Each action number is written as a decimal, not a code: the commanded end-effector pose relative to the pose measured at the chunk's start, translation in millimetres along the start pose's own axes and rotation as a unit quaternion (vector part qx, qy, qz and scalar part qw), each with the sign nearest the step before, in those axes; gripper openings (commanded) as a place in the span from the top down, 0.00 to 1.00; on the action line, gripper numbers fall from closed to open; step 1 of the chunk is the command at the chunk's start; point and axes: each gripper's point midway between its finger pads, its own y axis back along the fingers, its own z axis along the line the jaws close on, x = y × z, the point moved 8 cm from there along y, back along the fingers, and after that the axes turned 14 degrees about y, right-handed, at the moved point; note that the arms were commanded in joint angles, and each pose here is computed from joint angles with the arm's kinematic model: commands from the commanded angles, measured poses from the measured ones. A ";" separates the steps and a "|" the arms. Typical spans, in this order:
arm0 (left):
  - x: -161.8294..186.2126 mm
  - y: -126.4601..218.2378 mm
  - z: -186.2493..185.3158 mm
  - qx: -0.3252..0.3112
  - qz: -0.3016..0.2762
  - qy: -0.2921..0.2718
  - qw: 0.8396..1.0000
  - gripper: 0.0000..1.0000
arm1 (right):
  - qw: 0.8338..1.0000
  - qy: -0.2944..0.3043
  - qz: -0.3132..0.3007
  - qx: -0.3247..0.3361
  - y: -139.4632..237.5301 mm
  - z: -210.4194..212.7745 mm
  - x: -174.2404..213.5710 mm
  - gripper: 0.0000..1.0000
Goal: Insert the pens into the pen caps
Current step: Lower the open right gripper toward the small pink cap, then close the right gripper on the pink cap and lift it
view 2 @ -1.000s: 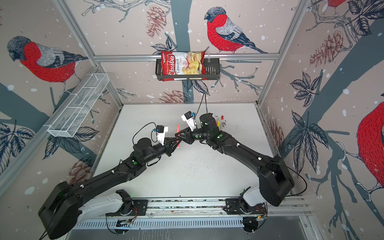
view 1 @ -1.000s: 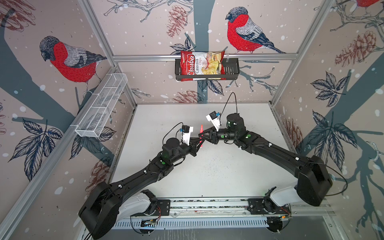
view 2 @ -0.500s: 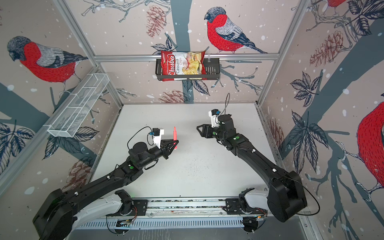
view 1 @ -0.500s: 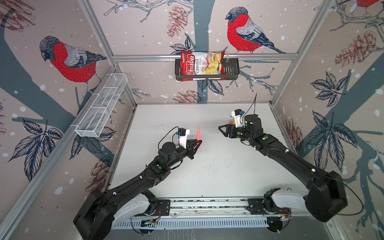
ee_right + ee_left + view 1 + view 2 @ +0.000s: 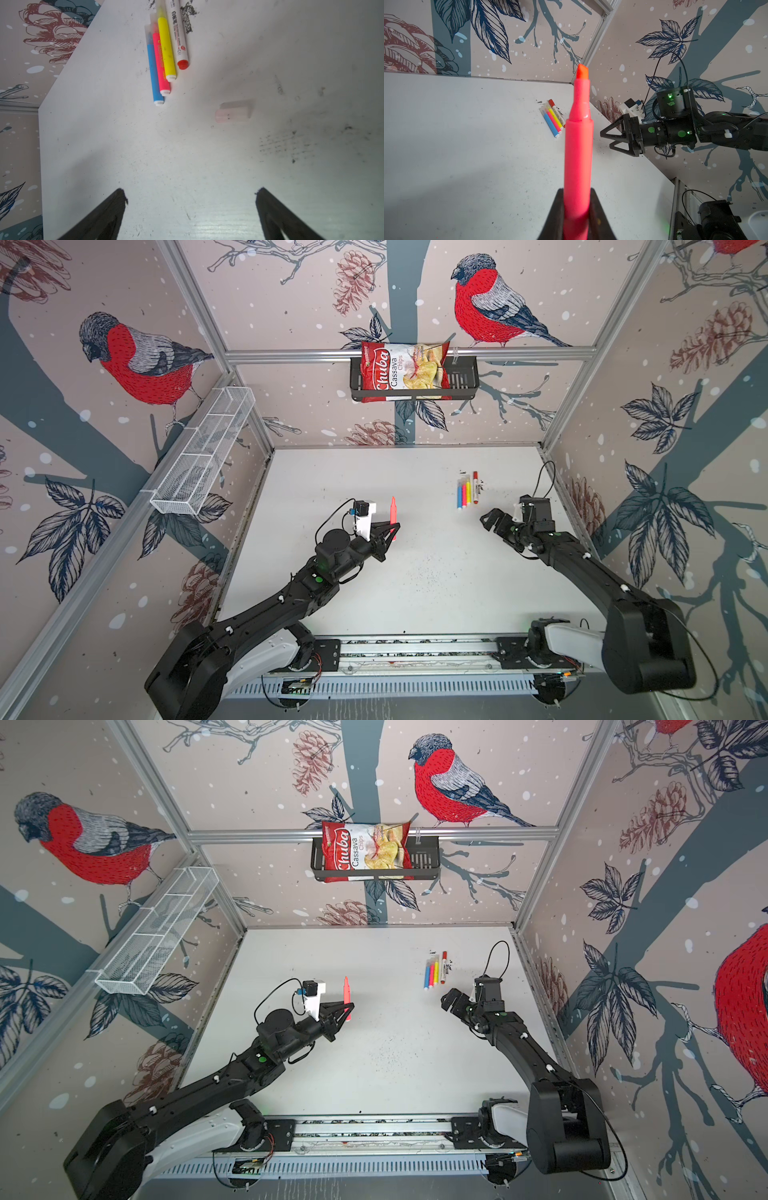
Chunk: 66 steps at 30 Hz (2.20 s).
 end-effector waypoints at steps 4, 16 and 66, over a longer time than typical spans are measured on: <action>-6.2 5.4 -5.1 0.011 -0.028 -0.010 0.999 1.00 | 1.000 -0.020 0.008 -0.021 -18.3 -6.3 -2.7 0.01; -7.6 7.3 -4.2 0.001 -0.031 -0.012 0.999 1.00 | 0.998 -0.038 0.035 -0.021 -57.5 -18.1 -12.1 0.01; -5.3 17.1 0.7 -0.018 -0.030 -0.017 0.999 1.00 | 0.967 0.161 0.107 0.164 -95.1 -4.7 -29.4 0.44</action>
